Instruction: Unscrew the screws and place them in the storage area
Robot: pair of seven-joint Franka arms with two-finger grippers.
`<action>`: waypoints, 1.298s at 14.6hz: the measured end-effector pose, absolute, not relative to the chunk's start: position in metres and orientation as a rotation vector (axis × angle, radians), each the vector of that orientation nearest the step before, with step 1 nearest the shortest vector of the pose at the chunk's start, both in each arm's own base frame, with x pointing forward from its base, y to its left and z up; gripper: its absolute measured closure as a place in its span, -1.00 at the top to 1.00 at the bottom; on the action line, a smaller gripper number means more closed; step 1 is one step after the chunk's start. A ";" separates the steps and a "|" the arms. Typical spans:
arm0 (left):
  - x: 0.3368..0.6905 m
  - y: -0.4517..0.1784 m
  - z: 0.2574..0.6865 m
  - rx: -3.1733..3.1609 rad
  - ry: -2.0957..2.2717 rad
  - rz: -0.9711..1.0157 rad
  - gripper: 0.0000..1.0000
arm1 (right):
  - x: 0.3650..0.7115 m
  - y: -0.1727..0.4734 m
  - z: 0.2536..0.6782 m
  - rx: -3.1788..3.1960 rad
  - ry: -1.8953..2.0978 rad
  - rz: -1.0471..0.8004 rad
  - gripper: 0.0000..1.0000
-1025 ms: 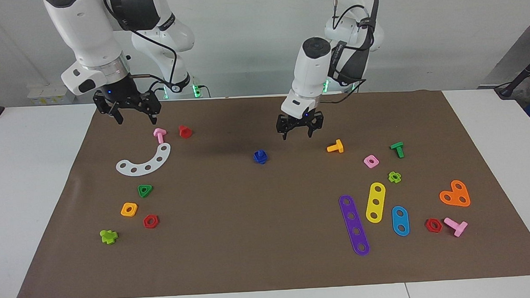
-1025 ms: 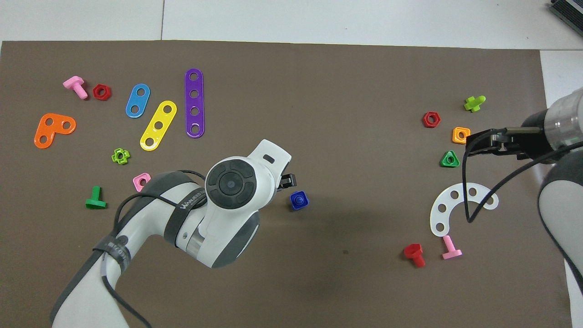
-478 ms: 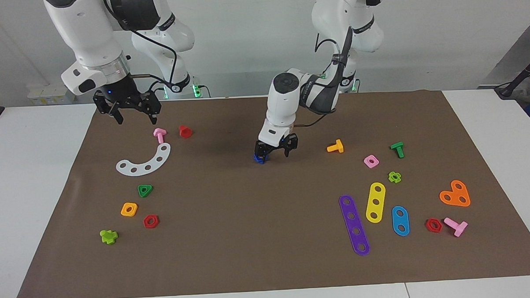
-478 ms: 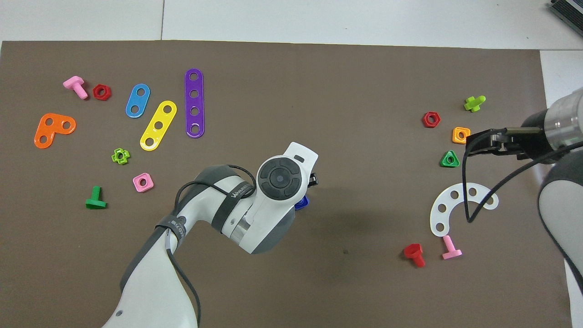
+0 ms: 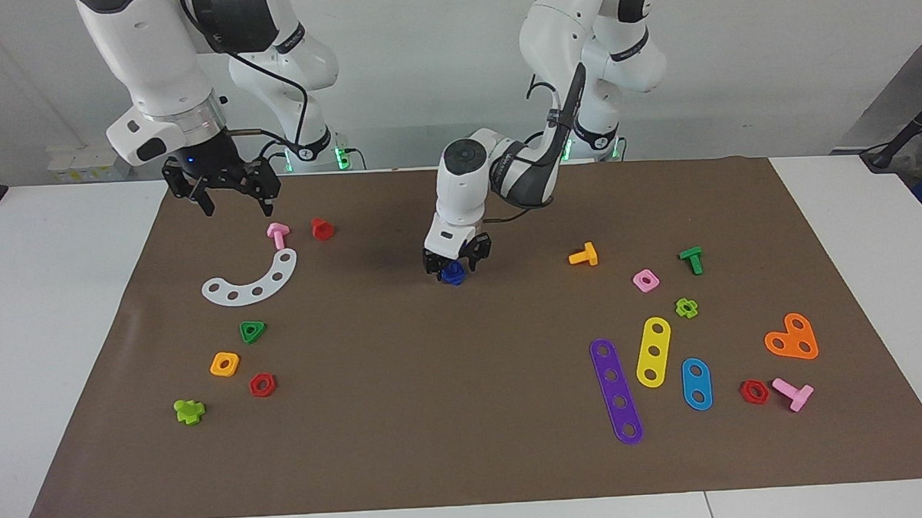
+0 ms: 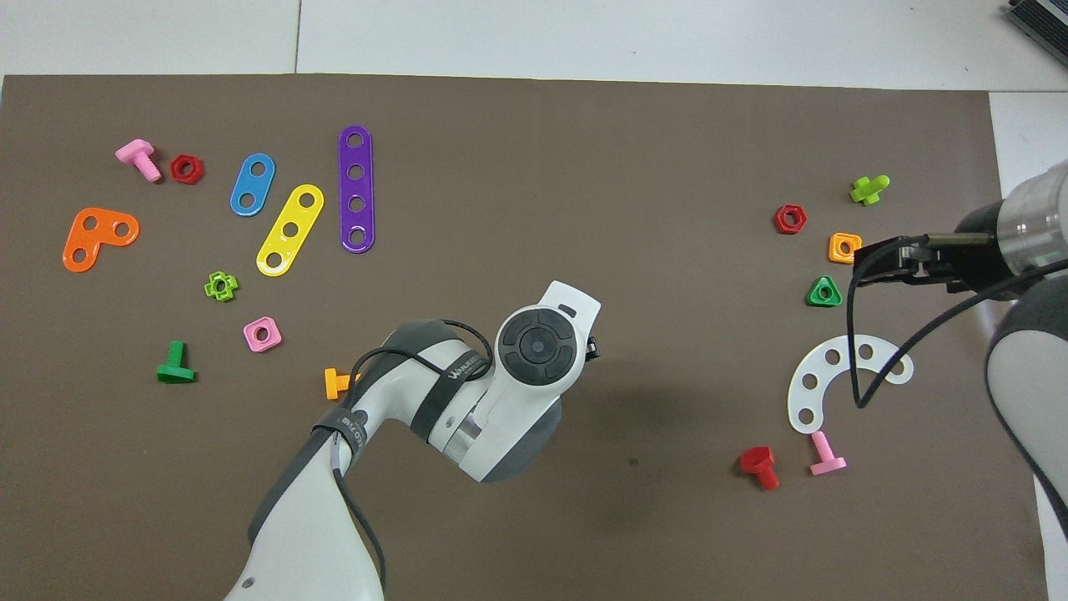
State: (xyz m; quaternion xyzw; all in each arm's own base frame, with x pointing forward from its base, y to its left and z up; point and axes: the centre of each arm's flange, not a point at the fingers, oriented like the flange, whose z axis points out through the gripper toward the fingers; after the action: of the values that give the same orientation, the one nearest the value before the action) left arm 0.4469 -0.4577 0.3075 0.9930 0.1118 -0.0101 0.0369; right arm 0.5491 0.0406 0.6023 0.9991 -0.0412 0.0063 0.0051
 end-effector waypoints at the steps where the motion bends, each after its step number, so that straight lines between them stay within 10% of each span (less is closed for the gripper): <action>1: 0.446 -0.458 0.307 3.048 0.343 -0.033 0.46 | 0.549 0.041 0.602 3.129 -0.129 0.020 1.00; 7: 0.447 -0.456 0.307 3.053 0.353 -0.045 -0.07 | 0.549 0.041 0.602 3.129 -0.129 0.020 1.00; 19: 0.557 -0.371 0.401 2.964 0.669 -0.170 -0.07 | 0.549 0.041 0.602 3.129 -0.129 0.020 1.00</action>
State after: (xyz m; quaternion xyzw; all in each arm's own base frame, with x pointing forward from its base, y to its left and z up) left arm 0.5572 -0.3710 0.4005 0.9728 0.2196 -0.0558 0.0489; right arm 0.5491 0.0406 0.6023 0.9991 -0.0412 0.0063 0.0051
